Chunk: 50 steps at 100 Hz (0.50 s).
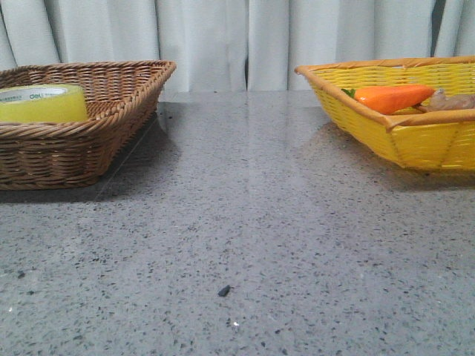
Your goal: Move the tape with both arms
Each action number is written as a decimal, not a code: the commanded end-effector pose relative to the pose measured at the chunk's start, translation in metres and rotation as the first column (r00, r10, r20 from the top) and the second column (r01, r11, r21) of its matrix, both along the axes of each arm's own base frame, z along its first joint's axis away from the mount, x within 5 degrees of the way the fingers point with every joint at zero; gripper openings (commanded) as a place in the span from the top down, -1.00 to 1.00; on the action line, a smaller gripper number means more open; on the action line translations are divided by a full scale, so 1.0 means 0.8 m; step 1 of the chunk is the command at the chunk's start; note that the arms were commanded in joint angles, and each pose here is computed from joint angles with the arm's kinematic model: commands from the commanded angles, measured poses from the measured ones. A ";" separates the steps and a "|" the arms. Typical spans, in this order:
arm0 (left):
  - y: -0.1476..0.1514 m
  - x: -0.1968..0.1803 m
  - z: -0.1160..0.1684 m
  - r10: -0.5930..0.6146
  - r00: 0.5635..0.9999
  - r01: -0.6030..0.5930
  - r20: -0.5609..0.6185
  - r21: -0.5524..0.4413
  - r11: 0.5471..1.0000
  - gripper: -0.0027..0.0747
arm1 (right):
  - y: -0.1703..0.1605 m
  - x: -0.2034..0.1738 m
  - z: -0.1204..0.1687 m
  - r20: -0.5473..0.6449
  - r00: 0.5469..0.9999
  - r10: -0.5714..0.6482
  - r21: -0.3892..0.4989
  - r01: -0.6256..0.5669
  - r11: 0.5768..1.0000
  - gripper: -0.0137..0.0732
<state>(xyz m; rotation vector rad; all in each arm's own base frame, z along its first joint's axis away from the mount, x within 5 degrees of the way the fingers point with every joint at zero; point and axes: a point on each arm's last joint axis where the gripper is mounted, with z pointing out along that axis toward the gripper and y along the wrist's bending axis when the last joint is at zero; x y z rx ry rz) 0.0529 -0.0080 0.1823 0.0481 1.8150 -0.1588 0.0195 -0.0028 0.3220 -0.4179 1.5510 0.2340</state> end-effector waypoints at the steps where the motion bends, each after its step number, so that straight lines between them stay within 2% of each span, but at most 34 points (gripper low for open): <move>1: 0.000 -0.001 0.003 0.006 0.998 -0.004 0.064 -0.032 0.999 0.99 | 0.001 0.000 0.017 0.084 0.996 0.002 0.014 -0.003 1.000 0.79; 31: 0.000 -0.001 0.003 0.006 0.998 -0.004 0.064 -0.032 0.999 0.99 | 0.001 0.000 0.011 0.082 0.997 0.002 0.013 -0.003 1.000 0.79; 41: 0.000 -0.001 0.003 0.006 0.998 -0.004 0.064 -0.032 0.999 0.99 | 0.004 0.005 -0.005 0.068 0.998 0.002 0.001 -0.002 1.000 0.79; 50: 0.000 -0.001 0.003 0.006 0.998 -0.004 0.064 -0.032 0.999 0.99 | 0.009 0.015 -0.032 0.040 0.998 -0.049 -0.034 0.050 0.998 0.79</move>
